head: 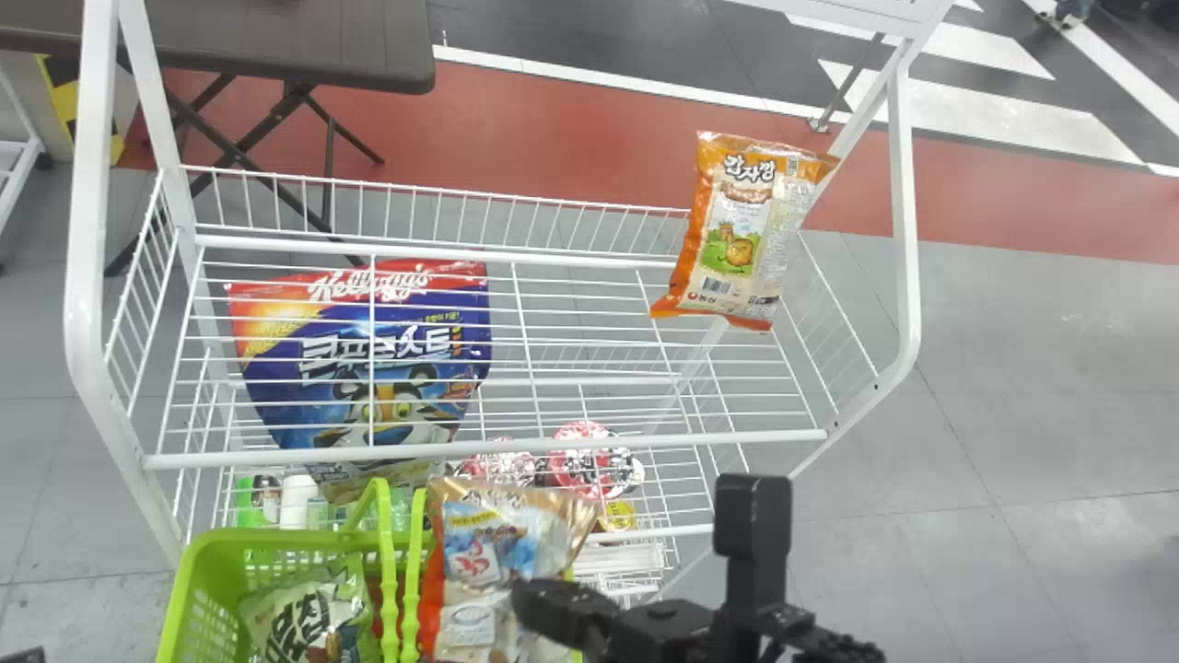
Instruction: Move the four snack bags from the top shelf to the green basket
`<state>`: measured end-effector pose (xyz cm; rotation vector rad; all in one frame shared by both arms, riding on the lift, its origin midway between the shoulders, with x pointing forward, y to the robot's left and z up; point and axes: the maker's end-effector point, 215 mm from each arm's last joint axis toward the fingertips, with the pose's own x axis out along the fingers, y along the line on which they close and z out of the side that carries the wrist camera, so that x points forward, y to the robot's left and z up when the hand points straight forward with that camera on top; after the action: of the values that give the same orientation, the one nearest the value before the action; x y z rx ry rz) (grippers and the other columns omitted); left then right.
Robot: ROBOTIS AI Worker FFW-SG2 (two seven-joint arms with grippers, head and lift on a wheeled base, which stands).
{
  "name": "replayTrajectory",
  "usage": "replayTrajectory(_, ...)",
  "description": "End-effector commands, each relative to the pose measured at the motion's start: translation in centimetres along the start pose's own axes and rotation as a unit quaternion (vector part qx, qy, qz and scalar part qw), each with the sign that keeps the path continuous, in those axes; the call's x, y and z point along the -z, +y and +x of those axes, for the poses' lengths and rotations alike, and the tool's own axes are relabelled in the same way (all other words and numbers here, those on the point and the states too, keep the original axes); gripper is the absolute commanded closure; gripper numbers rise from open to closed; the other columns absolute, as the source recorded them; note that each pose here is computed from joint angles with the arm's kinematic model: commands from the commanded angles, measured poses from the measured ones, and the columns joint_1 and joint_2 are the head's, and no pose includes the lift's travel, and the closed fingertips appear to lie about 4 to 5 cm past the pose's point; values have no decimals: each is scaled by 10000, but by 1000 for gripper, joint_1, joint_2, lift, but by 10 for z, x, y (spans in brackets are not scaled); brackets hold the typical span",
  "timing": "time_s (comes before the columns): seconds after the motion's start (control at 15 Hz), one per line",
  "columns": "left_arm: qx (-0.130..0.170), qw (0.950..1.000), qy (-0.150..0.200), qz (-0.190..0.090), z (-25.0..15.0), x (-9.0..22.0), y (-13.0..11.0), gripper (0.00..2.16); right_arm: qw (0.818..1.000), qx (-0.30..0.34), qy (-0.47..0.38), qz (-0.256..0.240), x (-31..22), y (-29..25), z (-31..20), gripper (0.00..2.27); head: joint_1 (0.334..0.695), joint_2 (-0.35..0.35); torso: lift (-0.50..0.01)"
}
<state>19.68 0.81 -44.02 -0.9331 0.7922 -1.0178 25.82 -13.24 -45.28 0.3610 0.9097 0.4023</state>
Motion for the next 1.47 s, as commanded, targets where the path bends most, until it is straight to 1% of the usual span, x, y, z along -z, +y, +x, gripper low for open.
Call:
replayTrajectory(0.0,5,10000,0,-21,0,2,0,1582,9995,-76,304,73,31,3,13,2243,695,-341,0)
replayTrajectory(0.27,23,10000,-2,-25,0,3,-1,1582,9989,-154,436,27,50,11,24,2240,695,-307,0)
replayTrajectory(0.33,30,10000,-2,-25,0,3,-2,1582,9989,-171,438,45,51,11,24,2074,695,-303,0)
replayTrajectory(0.4,27,10000,4,-22,-1,3,-1,1582,9994,-152,315,-1,43,10,25,1274,695,-300,0)
replayTrajectory(0.47,36,10000,7,-17,0,3,-2,1582,9997,-134,202,-36,35,9,24,53,695,-297,0)
replayTrajectory(0.53,33,10000,14,-14,0,3,-2,1582,9999,-124,59,-75,26,8,24,-1,695,-293,0)
replayTrajectory(0.6,31,10000,15,-21,-1,4,-2,1582,9996,-89,-193,-175,10,6,24,-1,695,-293,0)
replayTrajectory(0.73,40,10000,34,-12,0,5,-3,1582,9988,-15,-412,-274,-12,-2,28,56,695,-293,0)
replayTrajectory(0.8,40,10000,34,-12,0,5,-3,1582,9971,54,-673,-347,-31,-8,29,60,695,-294,0)
replayTrajectory(0.87,39,10000,39,-3,-1,5,-3,1582,9906,317,-1212,-555,-68,-24,27,60,695,-298,0)
replayTrajectory(0.93,39,10000,39,-3,-1,5,-3,1582,9746,748,-1939,-834,-117,-42,18,60,695,-306,0)
replayTrajectory(1.0,39,10000,39,-3,-1,5,-3,1582,9600,1082,-2369,-1030,-152,-57,11,60,695,-318,0)
replayTrajectory(1.13,18,10000,47,-7,-1,5,-2,1582,9441,1560,-2689,-1096,-202,-96,9,60,695,-350,0)
replayTrajectory(1.2,18,10000,47,-7,-1,5,-2,1582,9379,1785,-2760,-1110,-218,-113,10,60,695,-350,0)
replayTrajectory(1.27,0,10000,49,-14,-1,6,-1,1582,9255,2080,-2931,-1195,-241,-132,10,60,695,-350,0)
replayTrajectory(1.33,-16,10000,47,-9,-2,5,1,1582,9053,2296,-3298,-1375,-272,-145,3,60,695,-350,0)
replayTrajectory(1.4,-29,10000,51,-12,-3,5,2,1582,8945,2509,-3419,-1416,-288,-159,1,60,695,-350,0)
